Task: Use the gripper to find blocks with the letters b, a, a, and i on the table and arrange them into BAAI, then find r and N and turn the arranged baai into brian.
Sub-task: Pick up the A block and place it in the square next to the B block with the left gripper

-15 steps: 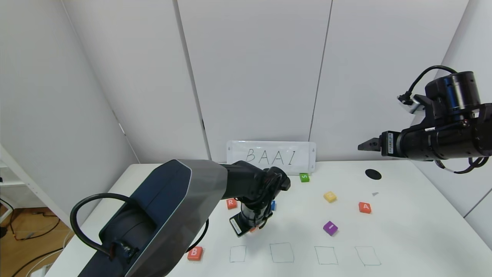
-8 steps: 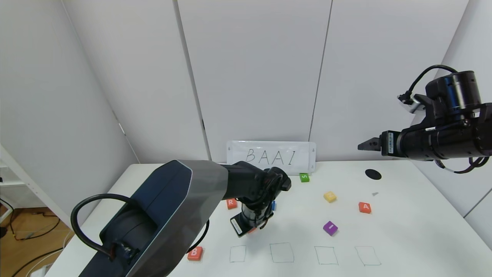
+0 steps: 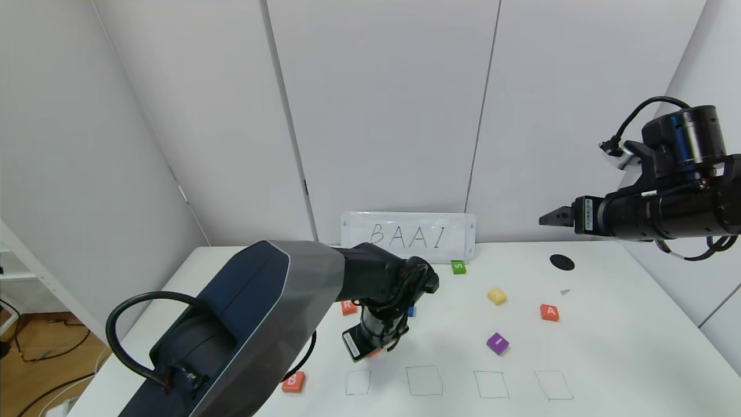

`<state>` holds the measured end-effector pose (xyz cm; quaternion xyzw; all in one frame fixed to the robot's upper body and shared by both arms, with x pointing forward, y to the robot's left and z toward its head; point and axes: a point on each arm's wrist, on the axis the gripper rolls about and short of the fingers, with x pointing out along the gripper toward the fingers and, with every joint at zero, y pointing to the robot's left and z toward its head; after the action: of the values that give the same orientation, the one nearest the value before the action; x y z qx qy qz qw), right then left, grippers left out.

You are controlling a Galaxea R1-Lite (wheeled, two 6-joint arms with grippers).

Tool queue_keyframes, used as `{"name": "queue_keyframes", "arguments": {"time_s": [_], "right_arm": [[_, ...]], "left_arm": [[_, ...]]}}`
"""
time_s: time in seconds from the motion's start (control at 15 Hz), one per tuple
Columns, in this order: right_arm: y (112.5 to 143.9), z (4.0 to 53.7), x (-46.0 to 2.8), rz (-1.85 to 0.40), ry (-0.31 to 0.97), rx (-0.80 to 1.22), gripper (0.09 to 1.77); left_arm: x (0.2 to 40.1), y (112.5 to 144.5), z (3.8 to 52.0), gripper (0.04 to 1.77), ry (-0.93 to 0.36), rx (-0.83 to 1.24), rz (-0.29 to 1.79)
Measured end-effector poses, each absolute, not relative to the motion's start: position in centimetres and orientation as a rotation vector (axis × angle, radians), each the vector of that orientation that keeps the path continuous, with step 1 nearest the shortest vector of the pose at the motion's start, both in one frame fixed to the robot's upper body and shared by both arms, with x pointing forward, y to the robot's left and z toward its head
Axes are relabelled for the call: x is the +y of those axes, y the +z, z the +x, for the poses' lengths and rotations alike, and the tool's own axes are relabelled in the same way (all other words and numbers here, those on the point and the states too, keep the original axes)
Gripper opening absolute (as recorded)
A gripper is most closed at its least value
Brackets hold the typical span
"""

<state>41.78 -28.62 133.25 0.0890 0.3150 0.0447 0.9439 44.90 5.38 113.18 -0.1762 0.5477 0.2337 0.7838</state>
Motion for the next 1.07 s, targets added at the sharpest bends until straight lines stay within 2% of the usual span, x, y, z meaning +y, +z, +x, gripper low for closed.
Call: {"name": "queue_keyframes", "arguments": {"time_s": [0.6,0.87,1.07], "right_arm": [[133.7,41.5,-28.8,0.184,0.088,0.629,1.71],[133.9,41.4,-29.0,0.187,0.086,0.620,1.71],[134.0,41.3,-29.0,0.187,0.087,0.618,1.71]], "left_arm": [[6.2,116.6,43.2,0.51,0.450,1.193,-0.274],[7.1,117.8,42.2,0.51,0.374,1.170,-0.250],[8.2,117.7,40.9,0.51,0.259,1.123,-0.219]]}}
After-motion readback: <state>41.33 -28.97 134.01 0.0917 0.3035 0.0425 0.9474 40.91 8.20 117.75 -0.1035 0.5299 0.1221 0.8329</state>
